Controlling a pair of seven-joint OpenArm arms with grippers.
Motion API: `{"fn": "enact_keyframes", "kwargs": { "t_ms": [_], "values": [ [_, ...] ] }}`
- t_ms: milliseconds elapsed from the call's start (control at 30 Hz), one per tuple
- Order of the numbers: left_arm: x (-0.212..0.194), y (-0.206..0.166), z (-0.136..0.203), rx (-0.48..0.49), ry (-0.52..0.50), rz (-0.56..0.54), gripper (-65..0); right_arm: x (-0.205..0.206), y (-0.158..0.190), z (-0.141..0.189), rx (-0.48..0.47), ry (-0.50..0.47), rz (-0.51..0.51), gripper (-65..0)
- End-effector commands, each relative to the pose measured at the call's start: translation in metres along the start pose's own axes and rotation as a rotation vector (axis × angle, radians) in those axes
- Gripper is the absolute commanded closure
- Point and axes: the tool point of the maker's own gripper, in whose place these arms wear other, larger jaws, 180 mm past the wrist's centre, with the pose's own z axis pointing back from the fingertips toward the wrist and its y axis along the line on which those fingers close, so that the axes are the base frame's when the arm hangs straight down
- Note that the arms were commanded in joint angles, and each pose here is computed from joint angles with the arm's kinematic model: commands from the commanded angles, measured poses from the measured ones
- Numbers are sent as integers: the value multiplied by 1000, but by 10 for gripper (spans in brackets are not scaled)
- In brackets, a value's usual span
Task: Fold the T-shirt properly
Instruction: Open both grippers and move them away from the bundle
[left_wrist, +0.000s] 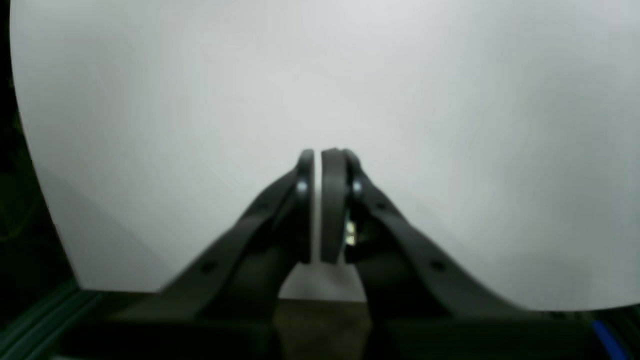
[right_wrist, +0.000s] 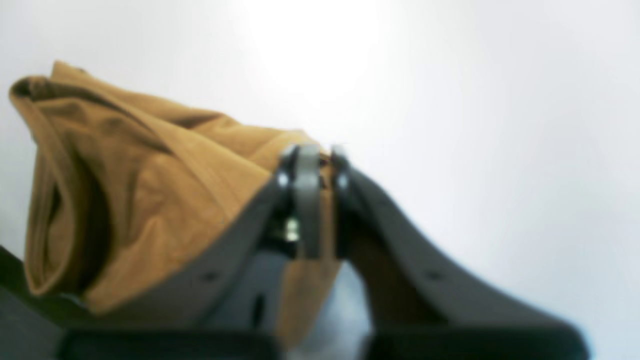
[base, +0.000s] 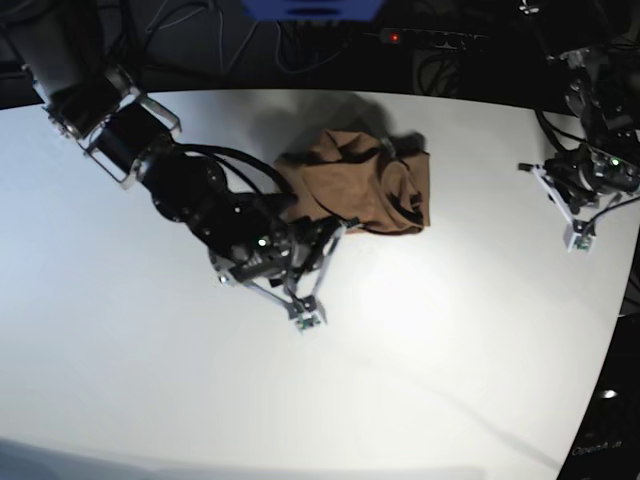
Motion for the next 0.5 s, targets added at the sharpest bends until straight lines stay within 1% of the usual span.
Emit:
{"fn": "enact_keyframes", "kwargs": {
  "t_ms": [0, 67, 100, 167, 233, 333, 400, 467],
  "values": [
    [9, 11, 4, 22, -30, -6, -26, 17, -6, 7, -10, -54, -7, -4],
    [5, 14, 1, 20, -13, -11, -26, 13, -9, 6, -13, -47, -22, -4],
    [2, 13, 0, 18, -2, -11, -26, 10, -16, 6, -27, -42, -21, -4],
    [0, 3, -2, 2, 28, -44, -26, 5, -31, 5, -59, -38, -19, -4],
    [1, -12, -3, -20, 55, -103, -26, 3, -45, 6, -84, -51, 0, -6],
    [4, -42, 0, -54, 84, -208, -26, -2, -68, 6, -117, -59, 71, -6],
    [8, -59, 4, -71, 91, -270, -26, -2, -81, 7, -144, -76, 86, -6],
    [11, -67, 8, -74, 89, -306, -26, -3, -89, 9, -159, -80, 90, -6]
  ]
}}
